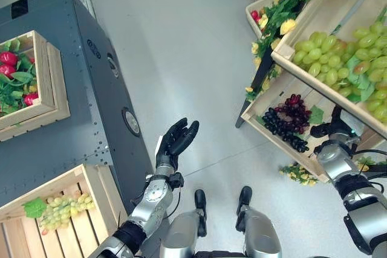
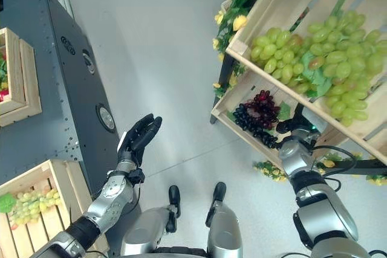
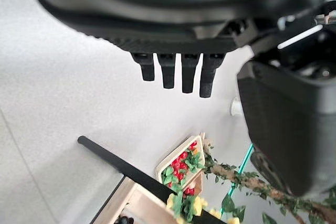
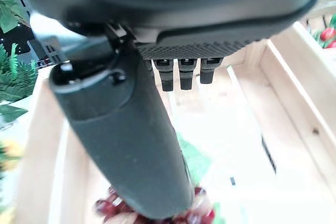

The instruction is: Pick up the fruits from the basket on one side to the basket on the other side

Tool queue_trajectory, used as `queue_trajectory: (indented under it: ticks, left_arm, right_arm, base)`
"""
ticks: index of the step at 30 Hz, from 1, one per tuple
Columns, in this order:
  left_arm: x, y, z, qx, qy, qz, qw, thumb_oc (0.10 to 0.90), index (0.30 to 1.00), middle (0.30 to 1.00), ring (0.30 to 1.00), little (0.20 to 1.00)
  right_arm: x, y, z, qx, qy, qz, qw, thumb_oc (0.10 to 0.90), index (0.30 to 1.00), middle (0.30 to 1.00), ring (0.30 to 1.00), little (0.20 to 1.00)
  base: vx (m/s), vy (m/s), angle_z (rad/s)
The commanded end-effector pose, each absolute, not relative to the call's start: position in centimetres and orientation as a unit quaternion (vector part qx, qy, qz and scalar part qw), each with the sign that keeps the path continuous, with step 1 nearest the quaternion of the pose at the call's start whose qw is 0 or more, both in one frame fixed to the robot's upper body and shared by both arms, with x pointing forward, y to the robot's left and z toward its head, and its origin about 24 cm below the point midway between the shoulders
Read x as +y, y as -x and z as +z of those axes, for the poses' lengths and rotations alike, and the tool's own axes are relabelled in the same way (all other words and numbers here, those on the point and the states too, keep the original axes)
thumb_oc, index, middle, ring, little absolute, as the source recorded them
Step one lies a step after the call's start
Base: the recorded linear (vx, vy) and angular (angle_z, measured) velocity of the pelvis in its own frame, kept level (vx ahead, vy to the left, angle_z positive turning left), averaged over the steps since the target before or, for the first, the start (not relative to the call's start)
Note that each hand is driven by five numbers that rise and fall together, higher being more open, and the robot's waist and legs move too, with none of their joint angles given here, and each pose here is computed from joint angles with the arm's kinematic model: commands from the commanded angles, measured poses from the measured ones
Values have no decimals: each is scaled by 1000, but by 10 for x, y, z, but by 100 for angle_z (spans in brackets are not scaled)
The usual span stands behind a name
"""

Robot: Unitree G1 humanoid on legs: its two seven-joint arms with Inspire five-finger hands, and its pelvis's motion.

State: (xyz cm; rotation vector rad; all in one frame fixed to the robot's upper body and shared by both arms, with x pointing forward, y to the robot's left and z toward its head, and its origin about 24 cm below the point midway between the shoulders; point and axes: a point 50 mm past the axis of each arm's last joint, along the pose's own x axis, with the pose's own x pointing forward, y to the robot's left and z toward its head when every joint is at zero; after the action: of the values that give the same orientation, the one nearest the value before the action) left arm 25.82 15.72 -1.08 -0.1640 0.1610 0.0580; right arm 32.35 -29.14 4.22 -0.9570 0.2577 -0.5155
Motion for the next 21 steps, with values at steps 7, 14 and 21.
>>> queue_trajectory:
  ticks: [7, 14, 21]
  left_arm:
    - [146, -245, -31, 103, 88, 10, 991, 800, 900, 900, 900, 900]
    - [145, -235, -53, 160, 125, 27, 979, 800, 900, 900, 900, 900]
    - [153, -233, -53, 157, 157, 76, 972, 800, 900, 900, 900, 900]
  right_arm:
    - [-248, -317, 13, 114, 364, -140, 914, 800, 900, 900, 900, 900]
    - [-199, -296, -17, 128, 301, -41, 944, 800, 900, 900, 900, 900]
    - [-155, -274, -34, 144, 254, 47, 955, 800, 900, 900, 900, 900]
  base:
    - [18, -49, 12]
    - [56, 9, 7]
    - [36, 27, 21]
